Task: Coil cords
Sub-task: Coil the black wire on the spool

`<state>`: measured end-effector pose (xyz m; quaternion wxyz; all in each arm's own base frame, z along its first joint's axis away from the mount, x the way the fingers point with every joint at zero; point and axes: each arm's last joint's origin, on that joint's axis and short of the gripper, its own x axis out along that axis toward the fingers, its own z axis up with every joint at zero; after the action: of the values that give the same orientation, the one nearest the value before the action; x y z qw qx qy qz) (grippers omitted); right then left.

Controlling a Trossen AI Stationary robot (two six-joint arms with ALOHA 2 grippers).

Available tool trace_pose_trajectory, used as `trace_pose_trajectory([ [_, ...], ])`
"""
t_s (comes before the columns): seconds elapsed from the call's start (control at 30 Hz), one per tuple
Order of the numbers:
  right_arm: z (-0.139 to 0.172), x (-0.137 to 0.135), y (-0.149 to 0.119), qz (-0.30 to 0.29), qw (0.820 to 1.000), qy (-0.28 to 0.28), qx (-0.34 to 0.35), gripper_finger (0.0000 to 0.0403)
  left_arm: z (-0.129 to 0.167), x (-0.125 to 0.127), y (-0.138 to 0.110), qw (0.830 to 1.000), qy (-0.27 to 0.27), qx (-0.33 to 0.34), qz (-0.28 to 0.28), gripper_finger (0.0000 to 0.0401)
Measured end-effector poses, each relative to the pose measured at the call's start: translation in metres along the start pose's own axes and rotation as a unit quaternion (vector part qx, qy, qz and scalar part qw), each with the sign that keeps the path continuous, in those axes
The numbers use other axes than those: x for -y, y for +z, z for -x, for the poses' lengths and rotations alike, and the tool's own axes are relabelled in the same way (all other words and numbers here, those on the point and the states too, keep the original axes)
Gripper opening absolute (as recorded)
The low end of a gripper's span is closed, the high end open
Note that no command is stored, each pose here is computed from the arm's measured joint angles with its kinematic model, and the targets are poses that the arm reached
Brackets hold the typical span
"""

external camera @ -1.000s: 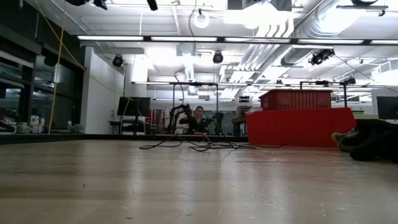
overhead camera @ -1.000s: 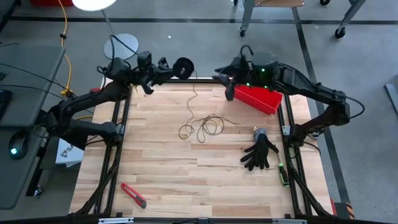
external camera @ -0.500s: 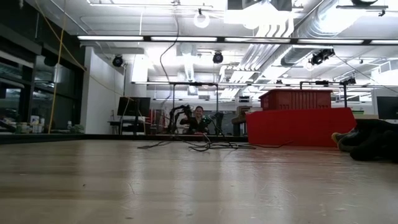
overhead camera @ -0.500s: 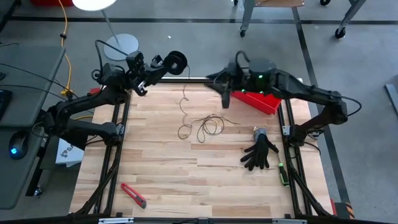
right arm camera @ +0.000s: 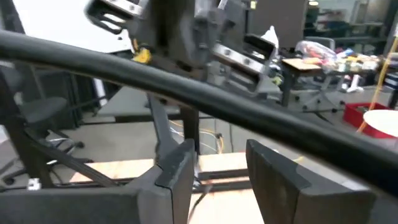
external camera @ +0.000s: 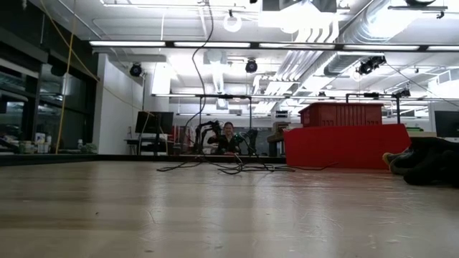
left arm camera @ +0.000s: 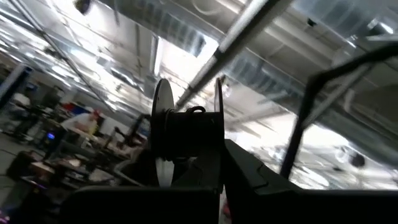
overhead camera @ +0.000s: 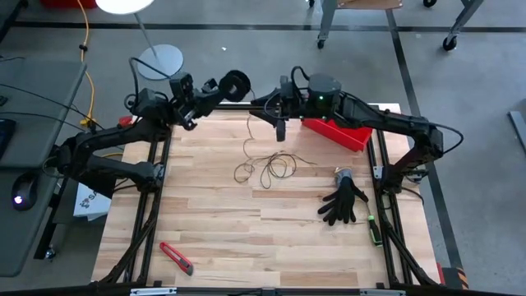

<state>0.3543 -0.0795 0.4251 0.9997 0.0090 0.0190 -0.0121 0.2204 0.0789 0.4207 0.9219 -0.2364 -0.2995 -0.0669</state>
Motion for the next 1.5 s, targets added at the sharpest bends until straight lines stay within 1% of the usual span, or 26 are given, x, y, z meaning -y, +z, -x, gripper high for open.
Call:
trace_pose_trajectory([
  [0.07,0.001,-0.001,0.002,0.002,1.0,0.011,0.005,0.0133,0.0,-0.001,0.001,1.0,0.01,0.008,-0.001,0.0],
  [0.17,0.001,-0.001,0.001,0.007,1.0,0.011,0.003,0.0118,0.001,-0.002,0.001,1.0,0.011,0.009,-0.002,0.0],
  [0.4,0.0,0.0,-0.001,0.008,1.0,0.011,-0.006,0.0048,0.001,-0.002,0.002,1.0,0.014,0.011,-0.007,0.0],
  [0.5,0.0,0.001,-0.001,0.007,1.0,0.009,-0.006,0.0027,0.001,-0.003,0.002,1.0,0.017,0.013,-0.014,0.0],
  [0.6,0.001,0.004,-0.002,0.002,1.0,0.005,-0.012,0.0029,0.002,-0.005,0.004,1.0,0.021,0.015,-0.012,0.0],
  [0.83,0.001,0.006,-0.003,-0.008,1.0,0.0,-0.015,0.0089,0.002,-0.006,0.005,1.0,0.023,0.016,-0.009,0.0],
  [0.9,0.001,0.006,-0.003,-0.009,1.0,0.0,-0.017,0.0099,0.002,-0.006,0.005,1.0,0.023,0.016,-0.009,0.0],
  [0.97,0.001,0.006,-0.004,-0.009,1.0,0.0,-0.022,0.0101,0.002,-0.006,0.005,1.0,0.023,0.016,-0.009,0.0],
  [1.03,0.001,0.006,-0.006,-0.006,1.0,-0.002,-0.03,0.0095,0.002,-0.006,0.005,1.0,0.023,0.016,-0.009,0.0],
  [1.1,0.001,0.006,-0.007,-0.003,0.999,-0.003,-0.036,0.0079,0.002,-0.006,0.005,1.0,0.023,0.017,-0.009,0.0],
  [1.23,0.001,0.006,-0.006,-0.002,0.999,-0.009,-0.031,0.0015,0.002,-0.006,0.004,1.0,0.024,0.016,-0.009,0.0],
  [1.37,0.0,0.0,-0.005,0.0,1.0,-0.013,-0.025,0.0002,0.002,-0.006,0.004,1.0,0.026,0.017,0.002,0.0],
  [1.5,-0.002,-0.01,-0.002,0.003,1.0,0.001,-0.009,0.0,0.002,-0.008,0.003,0.998,0.05,0.025,0.043,0.0],
])
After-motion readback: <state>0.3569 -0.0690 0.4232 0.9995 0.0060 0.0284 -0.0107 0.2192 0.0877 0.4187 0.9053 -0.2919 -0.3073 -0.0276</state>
